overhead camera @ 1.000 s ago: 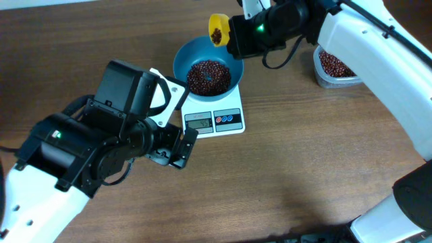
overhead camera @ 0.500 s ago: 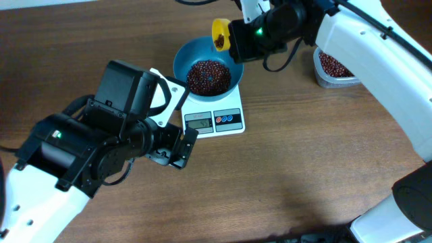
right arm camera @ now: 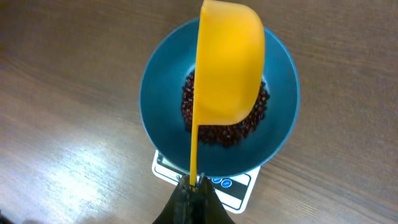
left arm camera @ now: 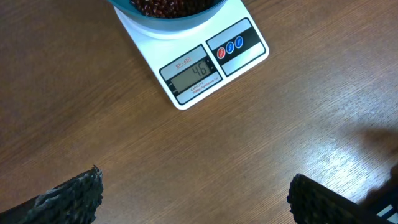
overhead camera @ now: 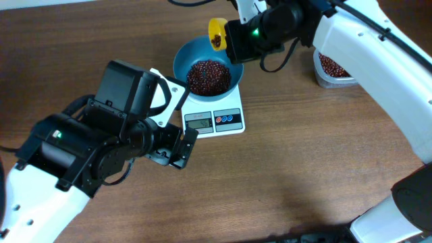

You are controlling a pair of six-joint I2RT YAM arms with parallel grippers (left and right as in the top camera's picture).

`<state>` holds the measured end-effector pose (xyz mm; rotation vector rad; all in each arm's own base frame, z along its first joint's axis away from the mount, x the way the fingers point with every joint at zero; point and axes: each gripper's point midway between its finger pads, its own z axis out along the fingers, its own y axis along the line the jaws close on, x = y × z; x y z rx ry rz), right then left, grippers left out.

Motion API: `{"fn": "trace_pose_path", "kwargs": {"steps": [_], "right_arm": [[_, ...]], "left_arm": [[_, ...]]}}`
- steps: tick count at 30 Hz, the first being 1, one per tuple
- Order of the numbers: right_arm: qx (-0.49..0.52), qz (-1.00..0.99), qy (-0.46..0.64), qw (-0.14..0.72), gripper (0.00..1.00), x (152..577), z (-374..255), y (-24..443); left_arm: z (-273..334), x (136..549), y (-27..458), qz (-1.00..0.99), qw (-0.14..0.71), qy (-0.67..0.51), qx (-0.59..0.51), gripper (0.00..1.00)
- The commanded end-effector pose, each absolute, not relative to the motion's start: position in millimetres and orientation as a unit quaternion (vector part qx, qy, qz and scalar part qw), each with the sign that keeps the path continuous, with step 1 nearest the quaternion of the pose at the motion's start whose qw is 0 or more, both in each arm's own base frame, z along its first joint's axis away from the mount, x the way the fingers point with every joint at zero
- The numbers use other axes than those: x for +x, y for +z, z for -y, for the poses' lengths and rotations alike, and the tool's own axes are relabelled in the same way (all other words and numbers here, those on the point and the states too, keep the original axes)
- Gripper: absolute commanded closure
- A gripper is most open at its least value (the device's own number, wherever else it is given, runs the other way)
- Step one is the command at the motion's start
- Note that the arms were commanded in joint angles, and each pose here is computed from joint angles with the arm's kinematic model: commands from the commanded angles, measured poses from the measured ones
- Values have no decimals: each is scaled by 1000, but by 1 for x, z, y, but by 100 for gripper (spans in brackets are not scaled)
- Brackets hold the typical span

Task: Scoop item into bowl and weigh 50g on scale
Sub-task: 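Hold the tipped scoop over the bowl, shaking out remaining beans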

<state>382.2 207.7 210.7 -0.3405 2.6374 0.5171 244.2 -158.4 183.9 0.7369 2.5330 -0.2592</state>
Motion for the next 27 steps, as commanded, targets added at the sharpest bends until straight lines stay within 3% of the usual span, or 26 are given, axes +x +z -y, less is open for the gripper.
{"fn": "trace_pose_path", "kwargs": {"steps": [1,3,5,8,10,12,14,17,19,21,23,26,27], "right_arm": [[-121,-951,169,228,96,383,-205,220],[-133,-943,198,232,96,380,-218,228],[-117,-958,141,221,96,382,-199,212],[-136,-943,208,220,96,377,-221,226],[-119,-960,148,208,96,378,-201,209],[-134,-948,196,211,96,375,-219,221],[-126,-958,156,207,96,376,-208,210],[-135,-949,185,214,96,377,-219,220],[-119,-962,123,211,96,380,-198,205],[-132,-952,173,216,96,378,-216,220],[-121,-961,121,215,96,382,-200,207],[-138,-950,177,216,96,378,-221,220],[-128,-960,134,208,96,379,-207,208]], "left_arm": [[162,245,190,-921,249,-101,281,1],[162,245,190,-921,249,-101,281,1],[162,245,190,-921,249,-101,281,1],[162,245,190,-921,249,-101,281,1],[162,245,190,-921,249,-101,281,1],[162,245,190,-921,249,-101,281,1],[162,245,190,-921,249,-101,281,1],[162,245,190,-921,249,-101,281,1],[162,245,190,-921,249,-101,281,1],[162,245,190,-921,249,-101,281,1],[162,245,190,-921,249,-101,281,1],[162,245,190,-921,249,-101,281,1],[162,245,190,-921,249,-101,281,1]]}}
